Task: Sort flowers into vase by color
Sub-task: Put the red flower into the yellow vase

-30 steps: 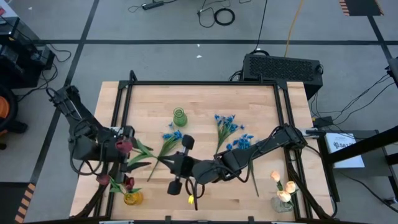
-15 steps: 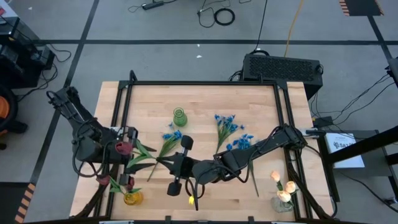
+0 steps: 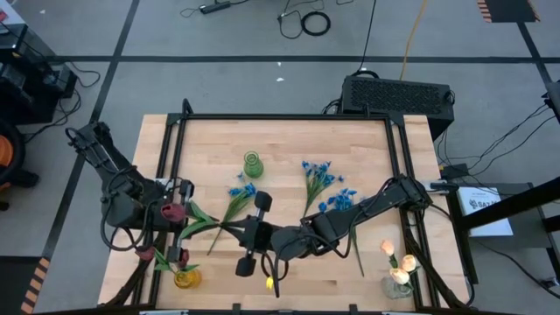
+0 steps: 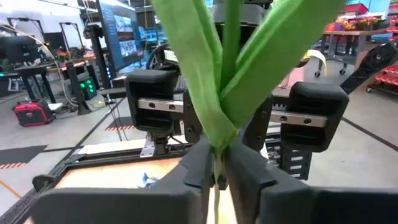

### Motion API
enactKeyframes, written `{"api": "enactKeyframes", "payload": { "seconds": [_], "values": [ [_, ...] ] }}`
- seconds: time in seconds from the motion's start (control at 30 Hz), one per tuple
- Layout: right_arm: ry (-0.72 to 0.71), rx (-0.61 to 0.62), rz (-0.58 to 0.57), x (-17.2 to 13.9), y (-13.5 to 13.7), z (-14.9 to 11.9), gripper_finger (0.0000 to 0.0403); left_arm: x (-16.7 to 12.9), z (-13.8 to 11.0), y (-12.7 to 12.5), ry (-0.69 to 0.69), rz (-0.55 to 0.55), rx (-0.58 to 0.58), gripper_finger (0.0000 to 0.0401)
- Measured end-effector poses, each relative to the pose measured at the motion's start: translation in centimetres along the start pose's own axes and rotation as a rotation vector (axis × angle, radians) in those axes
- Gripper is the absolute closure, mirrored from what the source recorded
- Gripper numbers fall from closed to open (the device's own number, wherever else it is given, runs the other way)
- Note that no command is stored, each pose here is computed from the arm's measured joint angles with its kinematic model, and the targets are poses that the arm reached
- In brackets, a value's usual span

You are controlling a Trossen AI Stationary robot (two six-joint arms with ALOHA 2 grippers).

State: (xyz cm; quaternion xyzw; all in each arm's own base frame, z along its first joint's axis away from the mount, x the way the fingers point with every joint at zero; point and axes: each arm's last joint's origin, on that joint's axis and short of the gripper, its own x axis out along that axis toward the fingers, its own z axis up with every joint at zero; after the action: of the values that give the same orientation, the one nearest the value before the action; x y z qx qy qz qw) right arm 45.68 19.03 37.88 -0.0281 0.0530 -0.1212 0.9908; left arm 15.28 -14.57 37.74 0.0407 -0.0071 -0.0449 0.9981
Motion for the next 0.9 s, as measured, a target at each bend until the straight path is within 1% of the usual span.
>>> {"api": "enactKeyframes", "payload": {
  "seconds": [0.13, 0.2, 0.27, 0.37, 0.47, 0.53, 0.6, 0.67, 0.77, 0.9],
  "values": [
    [0.005, -0.003, 0.001, 0.0, 0.0, -0.1, 0.0403, 0.0, 0.0, 0.0, 0.003, -0.012, 0.004, 0.039],
    [0.013, 0.021, 0.004, 0.0, 0.0, -0.1, 0.04, -0.1, 0.0, 0.0, 0.005, -0.034, -0.008, 0.0393],
    [0.037, 0.057, 0.006, 0.0, 0.0, -0.4, 0.0389, -0.2, -0.2, 0.1, 0.022, -0.04, -0.033, 0.039],
    [0.08, 0.026, -0.001, -0.4, 0.3, -0.9, 0.0354, -1.0, -0.2, 0.8, 0.052, -0.058, -0.066, 0.0389],
    [0.099, -0.006, 0.007, -1.1, 0.8, -0.9, 0.0308, -2.6, -0.2, 2.3, 0.09, -0.068, -0.12, 0.0389],
    [0.099, -0.012, 0.019, -1.5, 1.2, -0.8, 0.0276, -3.8, -0.2, 3.4, 0.115, -0.092, -0.176, 0.0389],
    [0.111, -0.036, 0.033, -2.1, 1.6, -0.8, 0.0248, -5.2, -0.1, 4.6, 0.132, -0.138, -0.257, 0.0389],
    [0.13, -0.065, 0.043, -2.4, 1.9, -1.0, 0.0224, -6.4, -0.3, 5.6, 0.165, -0.156, -0.337, 0.0388],
    [0.149, -0.091, 0.049, -2.6, 2.1, -1.3, 0.0197, -7.8, -0.6, 6.9, 0.206, -0.161, -0.429, 0.0388],
    [0.15, -0.094, 0.05, -2.6, 2.1, -1.3, 0.0178, -8.9, -1.3, 7.8, 0.267, -0.162, -0.491, 0.0388]
  ]
}}
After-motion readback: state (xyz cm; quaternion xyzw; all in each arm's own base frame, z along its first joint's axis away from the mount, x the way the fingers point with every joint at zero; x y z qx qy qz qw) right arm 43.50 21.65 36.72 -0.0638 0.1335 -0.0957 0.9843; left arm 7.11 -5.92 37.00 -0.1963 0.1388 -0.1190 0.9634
